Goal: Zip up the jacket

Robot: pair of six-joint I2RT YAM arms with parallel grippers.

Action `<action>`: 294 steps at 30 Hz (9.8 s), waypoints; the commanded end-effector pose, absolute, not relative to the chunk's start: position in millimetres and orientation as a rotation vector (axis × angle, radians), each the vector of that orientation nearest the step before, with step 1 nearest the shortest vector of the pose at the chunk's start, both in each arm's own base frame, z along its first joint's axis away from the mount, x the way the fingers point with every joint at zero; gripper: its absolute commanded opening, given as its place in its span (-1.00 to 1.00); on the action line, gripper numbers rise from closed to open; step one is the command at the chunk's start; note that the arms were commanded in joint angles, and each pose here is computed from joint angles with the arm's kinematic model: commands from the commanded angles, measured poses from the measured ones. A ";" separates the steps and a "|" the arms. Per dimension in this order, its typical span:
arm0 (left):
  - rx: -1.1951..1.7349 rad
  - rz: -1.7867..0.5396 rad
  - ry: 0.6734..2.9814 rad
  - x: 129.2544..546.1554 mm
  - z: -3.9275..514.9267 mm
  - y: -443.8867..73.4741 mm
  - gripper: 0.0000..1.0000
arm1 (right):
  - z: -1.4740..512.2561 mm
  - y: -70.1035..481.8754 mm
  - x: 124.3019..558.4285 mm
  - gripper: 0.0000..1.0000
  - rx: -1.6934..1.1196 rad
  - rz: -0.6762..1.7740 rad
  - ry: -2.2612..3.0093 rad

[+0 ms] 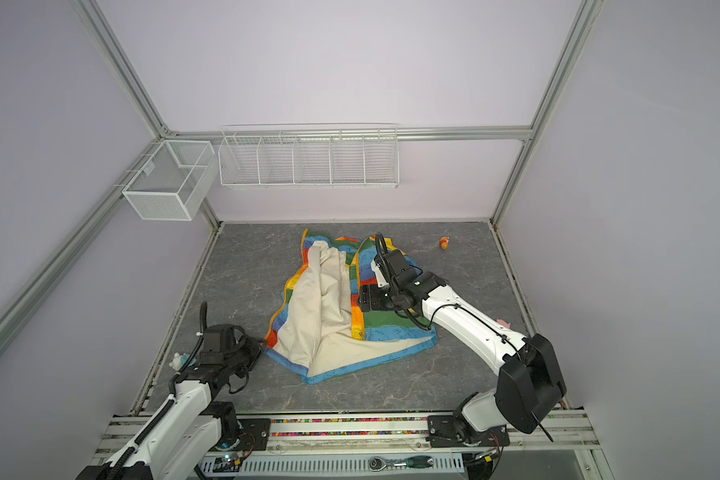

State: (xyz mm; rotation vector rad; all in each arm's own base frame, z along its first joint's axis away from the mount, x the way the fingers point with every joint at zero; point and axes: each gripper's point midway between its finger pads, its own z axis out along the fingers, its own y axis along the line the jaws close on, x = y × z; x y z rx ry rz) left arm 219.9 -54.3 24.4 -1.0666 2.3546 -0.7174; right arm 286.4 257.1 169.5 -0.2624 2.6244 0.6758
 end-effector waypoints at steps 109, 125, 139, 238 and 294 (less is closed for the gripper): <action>-0.194 -0.456 2.748 202.5 124.1 -159.1 0.08 | 39.1 254.1 241.5 0.24 -0.096 0.696 2.958; 0.059 -0.692 2.866 186.4 73.6 -293.9 0.12 | 38.5 251.4 239.2 0.24 -0.089 0.690 2.955; 0.044 -0.508 2.902 195.1 51.4 -284.9 -0.98 | 32.3 249.5 236.6 0.24 -0.088 0.680 2.969; -0.469 -1.091 2.485 186.5 99.2 -176.2 0.00 | 55.5 398.6 202.3 -0.27 -0.088 1.293 2.876; -0.443 -1.113 2.452 182.7 109.1 -174.3 0.00 | 54.8 416.4 196.6 -0.18 -0.075 1.339 2.817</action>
